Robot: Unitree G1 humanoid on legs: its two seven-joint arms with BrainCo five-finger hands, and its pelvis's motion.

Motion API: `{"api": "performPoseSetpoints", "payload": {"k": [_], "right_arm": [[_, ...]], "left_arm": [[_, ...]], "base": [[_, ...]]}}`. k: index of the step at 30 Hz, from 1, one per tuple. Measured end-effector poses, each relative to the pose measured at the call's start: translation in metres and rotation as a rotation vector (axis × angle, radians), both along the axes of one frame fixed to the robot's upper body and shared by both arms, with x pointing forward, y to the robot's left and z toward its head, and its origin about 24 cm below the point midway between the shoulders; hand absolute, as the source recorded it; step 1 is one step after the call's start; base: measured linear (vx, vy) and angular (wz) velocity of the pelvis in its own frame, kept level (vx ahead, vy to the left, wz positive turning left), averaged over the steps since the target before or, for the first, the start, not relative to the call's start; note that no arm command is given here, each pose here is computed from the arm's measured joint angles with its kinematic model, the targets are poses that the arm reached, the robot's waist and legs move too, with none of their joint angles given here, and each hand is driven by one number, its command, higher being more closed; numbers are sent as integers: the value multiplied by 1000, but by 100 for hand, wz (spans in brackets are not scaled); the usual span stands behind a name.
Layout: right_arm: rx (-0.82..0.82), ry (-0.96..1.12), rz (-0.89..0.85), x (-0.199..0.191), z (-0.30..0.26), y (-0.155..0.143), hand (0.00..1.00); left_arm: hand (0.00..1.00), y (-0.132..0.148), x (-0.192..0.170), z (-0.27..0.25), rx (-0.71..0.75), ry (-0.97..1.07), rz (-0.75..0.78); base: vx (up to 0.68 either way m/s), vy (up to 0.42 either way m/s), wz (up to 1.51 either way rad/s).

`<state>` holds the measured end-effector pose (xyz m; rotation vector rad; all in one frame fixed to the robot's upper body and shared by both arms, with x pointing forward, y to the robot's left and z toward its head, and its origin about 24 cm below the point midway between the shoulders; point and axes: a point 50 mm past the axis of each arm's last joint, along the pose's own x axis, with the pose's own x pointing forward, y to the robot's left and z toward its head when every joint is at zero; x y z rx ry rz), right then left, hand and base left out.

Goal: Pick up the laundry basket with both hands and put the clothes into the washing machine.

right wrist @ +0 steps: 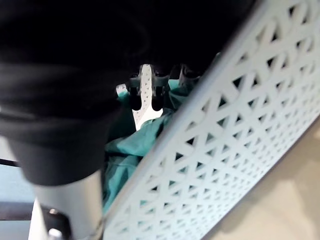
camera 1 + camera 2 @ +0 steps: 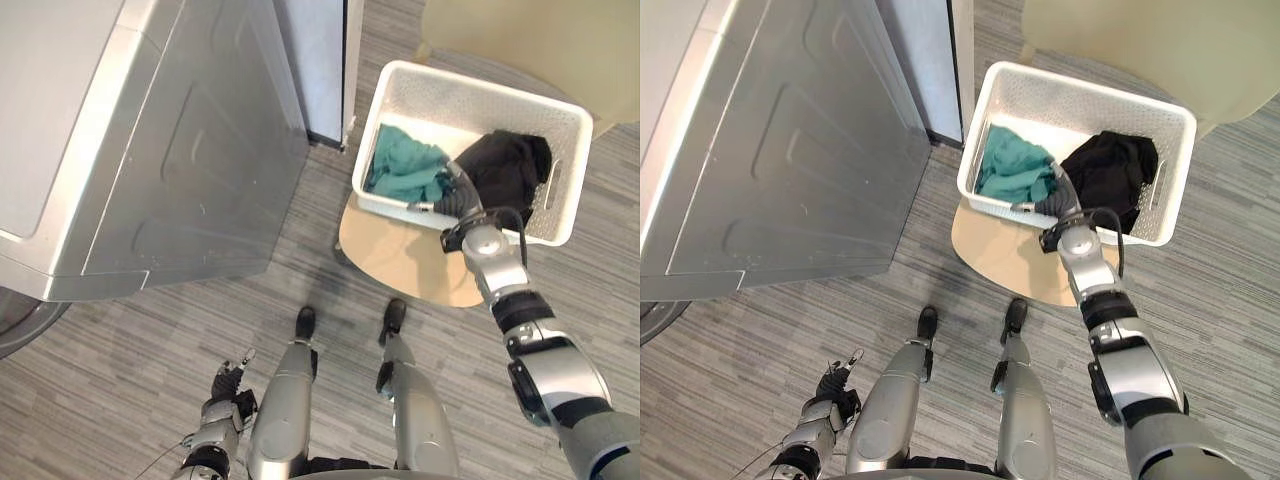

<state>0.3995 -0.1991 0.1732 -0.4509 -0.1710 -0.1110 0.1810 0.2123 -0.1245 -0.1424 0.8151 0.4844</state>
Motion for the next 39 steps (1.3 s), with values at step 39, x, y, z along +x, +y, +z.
{"api": "performPoseSetpoints", "payload": {"k": [39], "right_arm": [[180,161,-135,-45,-91,-23,0]], "left_arm": [[0,3,23,14,32,-47,-55]], "base": [[-3,2,0]]}}
